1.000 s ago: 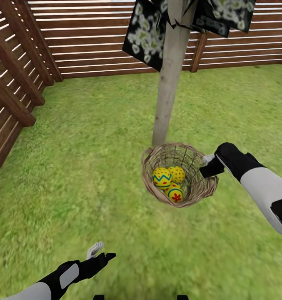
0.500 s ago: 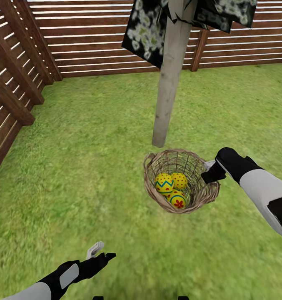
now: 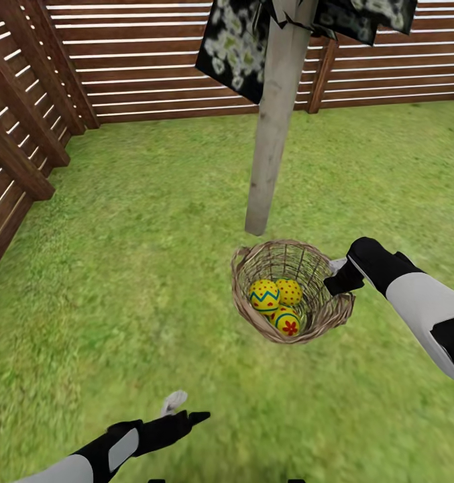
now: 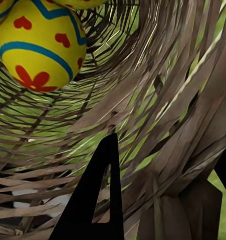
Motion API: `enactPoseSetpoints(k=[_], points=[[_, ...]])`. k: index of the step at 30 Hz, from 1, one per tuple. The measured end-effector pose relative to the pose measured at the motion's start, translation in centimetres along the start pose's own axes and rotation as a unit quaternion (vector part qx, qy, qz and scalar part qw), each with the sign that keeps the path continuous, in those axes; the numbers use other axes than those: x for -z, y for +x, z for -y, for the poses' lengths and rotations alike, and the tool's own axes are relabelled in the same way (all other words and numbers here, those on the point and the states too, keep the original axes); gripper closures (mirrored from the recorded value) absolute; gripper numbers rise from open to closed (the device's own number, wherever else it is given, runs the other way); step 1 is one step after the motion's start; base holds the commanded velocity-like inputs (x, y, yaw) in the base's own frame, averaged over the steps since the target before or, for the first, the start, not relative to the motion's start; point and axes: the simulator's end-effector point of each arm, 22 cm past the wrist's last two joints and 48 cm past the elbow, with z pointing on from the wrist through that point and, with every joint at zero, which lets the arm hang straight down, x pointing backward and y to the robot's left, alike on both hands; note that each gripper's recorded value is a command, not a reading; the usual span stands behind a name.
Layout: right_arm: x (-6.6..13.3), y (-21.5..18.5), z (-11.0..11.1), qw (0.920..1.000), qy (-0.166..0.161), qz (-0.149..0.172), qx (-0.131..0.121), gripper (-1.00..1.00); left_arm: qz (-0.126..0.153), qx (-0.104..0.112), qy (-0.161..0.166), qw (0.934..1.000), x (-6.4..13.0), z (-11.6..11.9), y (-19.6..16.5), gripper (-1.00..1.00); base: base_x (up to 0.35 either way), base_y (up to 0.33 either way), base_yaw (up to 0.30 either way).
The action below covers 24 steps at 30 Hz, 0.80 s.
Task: Take the three Easter eggs out of the wicker basket on the lawn in the garden, then place them on the lawn next to a single tree (choose any tree) so that all three eggs are next to the same tree and none are left in the basket.
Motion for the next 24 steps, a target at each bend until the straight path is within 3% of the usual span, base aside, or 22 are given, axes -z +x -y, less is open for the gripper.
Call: enactPoseSetpoints(k=[4, 8, 11, 24], points=[[-0.6, -0.1, -0.1, 1.0000, -0.001, 0.000, 0.001, 1.00, -0.028, -0.026, 0.110, 0.9932, 0.1, 4.4, 1.3, -1.00, 0.000, 0.000, 0.000], [-1.3, -0.1, -0.1, 1.0000, 0.000, 0.000, 0.002, 1.00, -0.051, -0.046, 0.171, 0.9828, 0.5, 6.4, 2.5, -1.00, 0.000, 0.000, 0.000], [-1.8, -0.1, -0.1, 1.0000, -0.001, 0.000, 0.000, 1.00, -0.046, -0.056, 0.179, 0.9812, 0.3, 6.3, 2.2, -1.00, 0.000, 0.000, 0.000], [-3.9, -0.1, -0.1, 1.0000, 0.000, 0.000, 0.000, 1.00, -0.044, -0.057, 0.179, 0.9812, -1.1, 4.6, 1.9, -1.00, 0.000, 0.000, 0.000]])
